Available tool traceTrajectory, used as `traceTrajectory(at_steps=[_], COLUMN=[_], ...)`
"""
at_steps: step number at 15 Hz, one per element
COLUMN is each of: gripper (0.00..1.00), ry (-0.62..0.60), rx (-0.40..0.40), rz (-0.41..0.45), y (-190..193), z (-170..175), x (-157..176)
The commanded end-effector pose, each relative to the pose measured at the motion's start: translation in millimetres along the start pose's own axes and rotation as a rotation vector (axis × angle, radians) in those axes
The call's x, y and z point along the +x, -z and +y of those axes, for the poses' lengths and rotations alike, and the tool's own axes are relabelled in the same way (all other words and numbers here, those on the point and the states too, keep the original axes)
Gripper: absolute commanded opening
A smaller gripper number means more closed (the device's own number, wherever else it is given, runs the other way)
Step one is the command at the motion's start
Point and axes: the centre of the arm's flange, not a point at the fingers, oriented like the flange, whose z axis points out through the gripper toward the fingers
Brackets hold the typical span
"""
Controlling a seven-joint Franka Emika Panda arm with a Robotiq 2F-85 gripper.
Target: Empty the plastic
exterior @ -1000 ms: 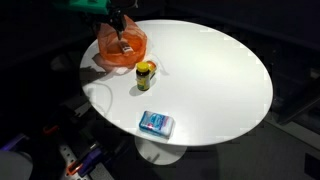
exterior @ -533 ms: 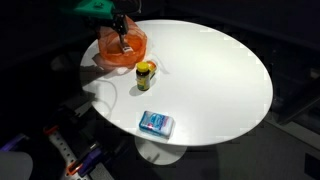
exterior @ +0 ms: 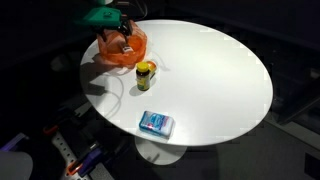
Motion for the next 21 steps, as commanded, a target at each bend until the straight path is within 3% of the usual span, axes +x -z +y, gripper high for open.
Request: traceTrajectory(at_steps=[1,9,21], gripper=[1.00,1.00,1.00], ry=[0.061,0.265,0.384], rx=[0.030,0.069,0.114], rz=[0.028,0.037,0.053], y=[-27,-58,-100], z=[8,19,25], x=[10,37,70])
